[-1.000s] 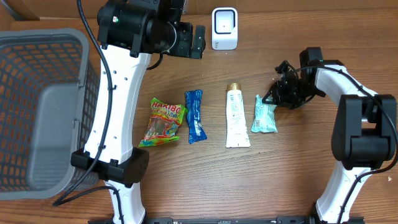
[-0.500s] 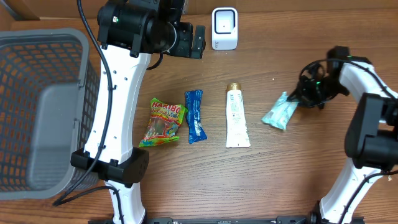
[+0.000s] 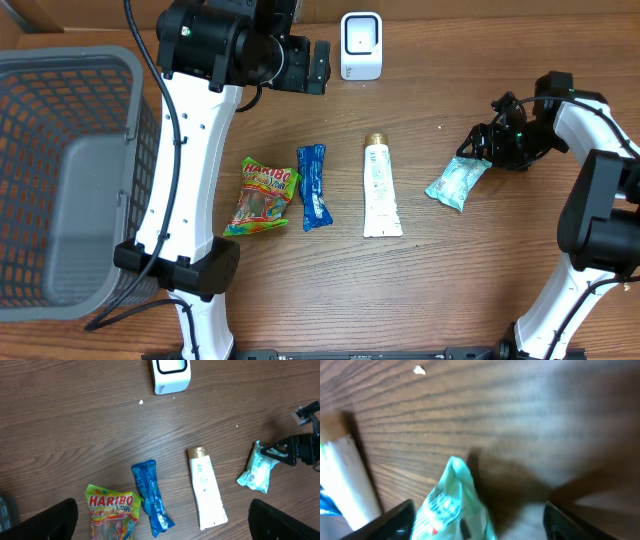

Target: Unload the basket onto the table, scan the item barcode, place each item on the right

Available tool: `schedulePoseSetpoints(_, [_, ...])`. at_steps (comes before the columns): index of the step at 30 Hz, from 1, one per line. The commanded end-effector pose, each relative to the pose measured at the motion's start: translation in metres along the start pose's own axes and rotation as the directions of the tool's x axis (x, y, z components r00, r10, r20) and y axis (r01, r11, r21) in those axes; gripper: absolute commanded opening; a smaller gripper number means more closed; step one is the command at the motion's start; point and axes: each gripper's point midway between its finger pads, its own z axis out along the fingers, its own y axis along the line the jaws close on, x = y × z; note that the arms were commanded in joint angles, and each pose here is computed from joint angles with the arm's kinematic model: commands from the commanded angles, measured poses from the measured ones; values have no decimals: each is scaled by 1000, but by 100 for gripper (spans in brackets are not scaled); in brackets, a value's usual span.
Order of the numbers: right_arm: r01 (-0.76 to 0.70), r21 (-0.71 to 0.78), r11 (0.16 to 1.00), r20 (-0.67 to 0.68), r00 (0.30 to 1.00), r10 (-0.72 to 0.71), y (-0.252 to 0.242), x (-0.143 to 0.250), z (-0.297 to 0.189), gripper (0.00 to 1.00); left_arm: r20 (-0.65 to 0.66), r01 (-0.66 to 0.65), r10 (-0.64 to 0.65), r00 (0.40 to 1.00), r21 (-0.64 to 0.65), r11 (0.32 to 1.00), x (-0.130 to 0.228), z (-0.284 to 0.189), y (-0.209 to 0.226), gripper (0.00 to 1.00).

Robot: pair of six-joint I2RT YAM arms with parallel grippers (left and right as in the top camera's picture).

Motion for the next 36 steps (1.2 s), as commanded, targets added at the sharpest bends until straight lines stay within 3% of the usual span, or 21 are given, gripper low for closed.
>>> schedulePoseSetpoints(1, [225, 5, 974, 5, 974, -225, -1, -5, 2, 69, -10, -19, 19, 1000, -12, 1000, 0, 6, 2, 100])
schedulePoseSetpoints(4, [217, 19, 976, -39, 976, -216, -4, 5, 2, 49, -10, -19, 19, 1000, -12, 1000, 0, 6, 2, 100])
schedulePoseSetpoints(7, [176, 13, 984, -74, 982, -174, -5, 15, 0, 41, -10, -19, 19, 1000, -12, 1000, 0, 6, 2, 100])
schedulePoseSetpoints(12, [-104, 45, 994, -122, 987, 109, -11, 30, -5, 31, -10, -19, 19, 1000, -12, 1000, 0, 6, 2, 100])
schedulePoseSetpoints(16, [-336, 59, 940, -194, 920, 341, -1, 50, -8, 31, -10, -20, 20, 1000, -12, 1000, 0, 6, 2, 100])
schedulePoseSetpoints(19, [-333, 47, 942, -221, 916, 335, 4, 56, -8, 37, -10, -19, 19, 1000, -12, 1000, 0, 6, 2, 100])
schedulePoseSetpoints(20, [-311, 42, 949, -222, 924, 312, 5, 56, -8, 44, -10, -20, 20, 1000, -12, 1000, 0, 6, 2, 100])
schedulePoseSetpoints(23, [-221, 21, 975, -220, 950, 220, 6, 54, -6, 51, -10, -19, 19, 1000, -12, 1000, 0, 6, 2, 99])
schedulePoseSetpoints(27, [-130, -2, 992, -237, 963, 125, 9, 59, -2, 51, -10, -20, 20, 1000, -12, 1000, 0, 6, 2, 100])
schedulePoseSetpoints(30, [-99, -10, 995, -245, 965, 93, 9, 63, 3, 39, -10, -19, 19, 1000, -12, 1000, 0, 6, 2, 100])
schedulePoseSetpoints(36, [-55, -98, 994, -251, 968, 29, 18, 72, 12, 38, -10, -19, 19, 1000, -12, 1000, 0, 6, 2, 100])
